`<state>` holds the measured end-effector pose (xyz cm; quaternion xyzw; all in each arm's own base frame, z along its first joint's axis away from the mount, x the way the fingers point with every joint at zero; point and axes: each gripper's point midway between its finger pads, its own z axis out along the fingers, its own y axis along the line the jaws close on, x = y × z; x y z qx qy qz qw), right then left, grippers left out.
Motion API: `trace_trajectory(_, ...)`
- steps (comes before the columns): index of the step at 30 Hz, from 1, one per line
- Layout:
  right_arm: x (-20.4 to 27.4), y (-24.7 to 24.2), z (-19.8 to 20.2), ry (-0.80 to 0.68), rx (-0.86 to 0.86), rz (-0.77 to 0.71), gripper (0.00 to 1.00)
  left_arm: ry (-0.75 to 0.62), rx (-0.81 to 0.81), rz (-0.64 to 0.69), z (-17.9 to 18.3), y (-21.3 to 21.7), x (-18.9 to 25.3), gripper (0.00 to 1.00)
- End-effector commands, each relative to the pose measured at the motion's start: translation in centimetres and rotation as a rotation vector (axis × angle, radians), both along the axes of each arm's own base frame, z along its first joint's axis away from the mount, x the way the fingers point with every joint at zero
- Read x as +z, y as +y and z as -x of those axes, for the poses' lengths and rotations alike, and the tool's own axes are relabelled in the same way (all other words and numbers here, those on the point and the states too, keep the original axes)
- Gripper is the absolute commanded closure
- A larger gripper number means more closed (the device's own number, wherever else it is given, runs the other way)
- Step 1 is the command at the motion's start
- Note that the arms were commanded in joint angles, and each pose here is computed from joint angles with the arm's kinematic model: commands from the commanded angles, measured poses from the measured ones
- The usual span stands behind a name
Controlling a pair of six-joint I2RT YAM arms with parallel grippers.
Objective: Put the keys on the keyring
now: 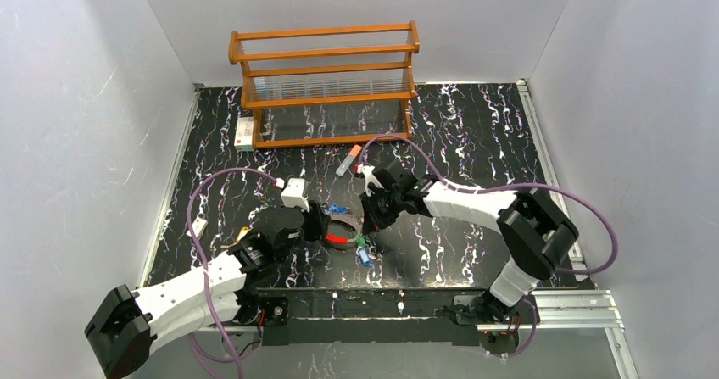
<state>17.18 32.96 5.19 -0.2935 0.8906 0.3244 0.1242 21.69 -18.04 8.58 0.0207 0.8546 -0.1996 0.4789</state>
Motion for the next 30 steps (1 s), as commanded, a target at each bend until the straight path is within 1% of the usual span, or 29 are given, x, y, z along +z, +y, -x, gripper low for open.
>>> trace_trajectory(1,4.0,-0.9,-2.6,-0.261,0.102,0.005,0.99,-0.164,-0.143,0.003,-1.0,-2.1,4.5,0.58)
trace_trajectory(4,5.2,-1.5,-3.4,-0.375,0.145,0.004,0.99,-0.224,-0.216,0.000,-1.0,-3.1,5.9,0.58)
trace_trajectory(8,6.8,-1.7,-3.6,-0.512,0.233,-0.037,0.99,-0.300,-0.328,-0.003,-0.6,-4.6,7.3,0.57)
trace_trajectory(12,8.3,-1.7,-3.8,-0.619,0.292,-0.083,0.99,-0.366,-0.496,-0.023,0.5,-6.5,7.8,0.57)
trace_trajectory(16,9.6,-1.3,-3.1,-0.681,0.357,-0.150,0.99,-0.435,-0.636,-0.064,1.6,-7.5,7.4,0.58)
trace_trajectory(18,9.9,-1.3,-2.5,-0.706,0.396,-0.186,0.99,-0.495,-0.694,-0.096,2.1,-7.6,7.4,0.59)
trace_trajectory(24,10.6,-1.2,0.0,-0.773,0.542,-0.304,0.99,-0.643,-0.778,-0.123,2.7,-8.1,8.6,0.60)
trace_trajectory(30,11.3,-1.0,0.7,-0.818,0.584,-0.361,0.99,-0.672,-0.862,-0.127,3.1,-9.4,8.5,0.63)
